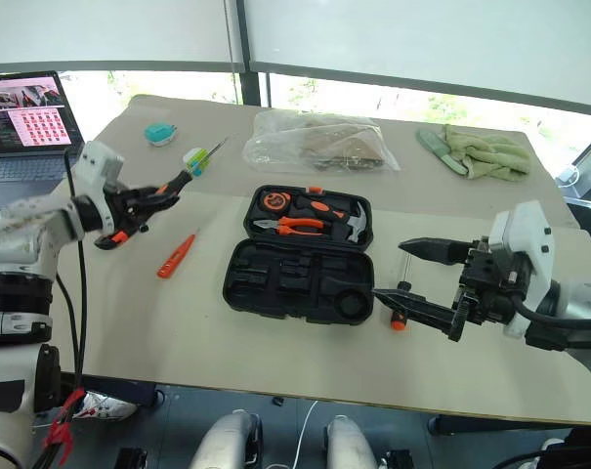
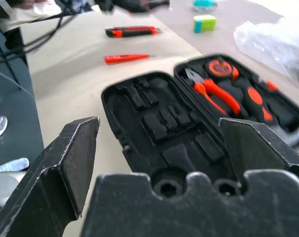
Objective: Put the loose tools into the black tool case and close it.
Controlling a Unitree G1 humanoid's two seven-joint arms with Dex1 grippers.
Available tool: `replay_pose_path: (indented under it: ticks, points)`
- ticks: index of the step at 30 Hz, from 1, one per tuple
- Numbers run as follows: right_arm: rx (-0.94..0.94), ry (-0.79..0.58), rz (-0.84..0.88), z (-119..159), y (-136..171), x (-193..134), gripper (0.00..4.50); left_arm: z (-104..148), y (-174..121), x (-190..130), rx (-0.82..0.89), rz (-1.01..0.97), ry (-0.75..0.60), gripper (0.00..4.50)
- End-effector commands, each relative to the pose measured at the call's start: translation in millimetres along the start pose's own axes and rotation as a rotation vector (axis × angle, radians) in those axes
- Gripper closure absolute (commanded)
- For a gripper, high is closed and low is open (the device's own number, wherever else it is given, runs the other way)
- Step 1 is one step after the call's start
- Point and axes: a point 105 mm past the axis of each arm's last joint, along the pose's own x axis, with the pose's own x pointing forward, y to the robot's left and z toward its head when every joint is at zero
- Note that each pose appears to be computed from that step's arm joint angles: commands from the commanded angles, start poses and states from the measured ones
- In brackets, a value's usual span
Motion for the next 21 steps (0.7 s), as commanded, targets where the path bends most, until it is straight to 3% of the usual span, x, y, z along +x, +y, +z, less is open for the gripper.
replay_pose_path:
  ticks: [1, 6, 10, 16, 21]
  points:
    - [-0.057, -0.018, -0.084, 3.7, -13.5, -9.4, 0.00, 30.1, -39.6, 25.3, 0.183, -0.198, -0.043, 3.62]
    - [-0.064, 0.026, -0.191, -4.7, -28.8, -20.9, 0.00, 10.5, -63.7, 62.5, 0.379, -0.324, 0.069, 3.62]
    - [-0.044, 0.066, -0.256, -17.2, -23.3, -34.6, 0.00, -8.9, -71.8, 93.0, 0.526, -0.371, 0.135, 3.62]
    - [-0.021, 0.078, -0.325, -25.2, -15.0, -45.2, 0.00, -14.0, -88.1, 108.5, 0.645, -0.492, 0.089, 3.62]
    - [-0.025, 0.088, -0.353, -25.8, -12.4, -50.1, 0.00, -18.5, -91.0, 105.6, 0.641, -0.565, 0.044, 3.62]
